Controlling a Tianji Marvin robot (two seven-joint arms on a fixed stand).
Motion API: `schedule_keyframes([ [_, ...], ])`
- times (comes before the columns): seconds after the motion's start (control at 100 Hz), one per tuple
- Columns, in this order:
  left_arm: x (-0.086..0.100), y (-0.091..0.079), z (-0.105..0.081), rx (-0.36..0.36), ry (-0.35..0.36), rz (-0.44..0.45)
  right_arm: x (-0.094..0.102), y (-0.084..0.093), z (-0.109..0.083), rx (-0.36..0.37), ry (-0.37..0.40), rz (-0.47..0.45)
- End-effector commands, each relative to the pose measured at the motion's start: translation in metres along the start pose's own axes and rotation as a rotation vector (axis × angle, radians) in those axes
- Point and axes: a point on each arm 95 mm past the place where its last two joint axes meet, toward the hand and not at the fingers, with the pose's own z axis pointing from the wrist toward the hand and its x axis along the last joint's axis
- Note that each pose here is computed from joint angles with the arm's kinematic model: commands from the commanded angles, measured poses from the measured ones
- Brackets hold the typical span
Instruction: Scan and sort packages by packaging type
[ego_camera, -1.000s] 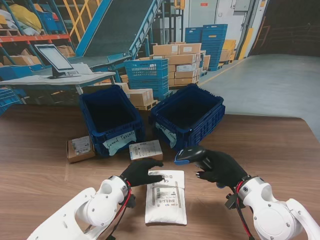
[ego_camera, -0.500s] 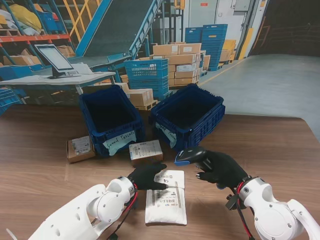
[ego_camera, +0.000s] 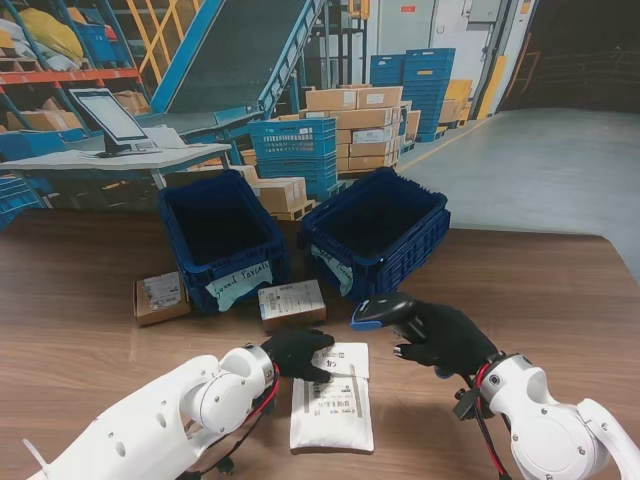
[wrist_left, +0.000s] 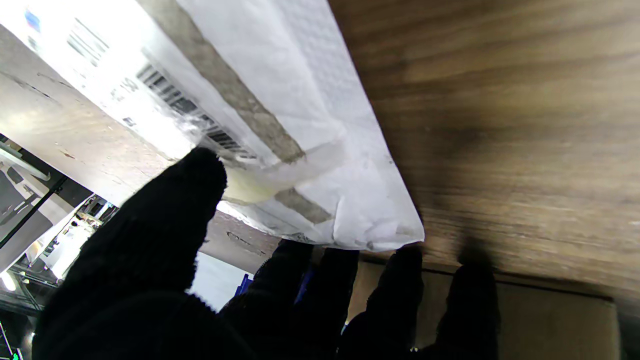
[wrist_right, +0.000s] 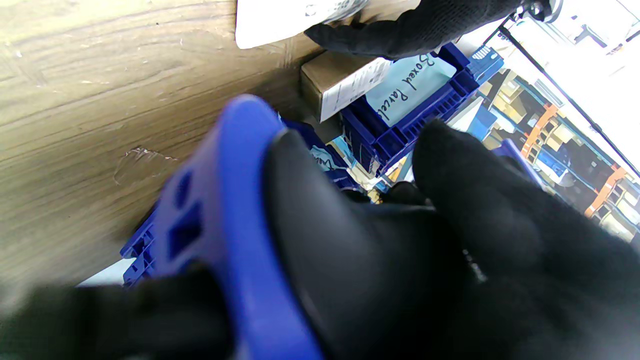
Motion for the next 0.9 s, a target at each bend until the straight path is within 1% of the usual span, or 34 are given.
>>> schedule_keyframes([
  [0.0, -0.010, 0.029, -0.001, -0.087, -0.038, -0.010, 0.003, -0.002, -0.001, 0.010, 0.004, 0.007],
  [0.25, -0.011, 0.035, 0.002, -0.078, -0.056, -0.017, 0.003, -0.001, -0.002, 0.004, -0.001, 0.011],
  [0.56, -0.012, 0.035, 0.003, -0.002, -0.073, -0.047, 0.004, -0.002, -0.001, 0.003, 0.002, 0.012],
  [0.74, -0.010, 0.030, 0.001, 0.051, -0.076, -0.066, 0.004, -0.002, 0.000, 0.003, 0.002, 0.010],
  [0.89, -0.005, 0.020, -0.002, 0.091, -0.076, -0.079, 0.005, -0.001, 0.000, 0.004, 0.002, 0.008],
])
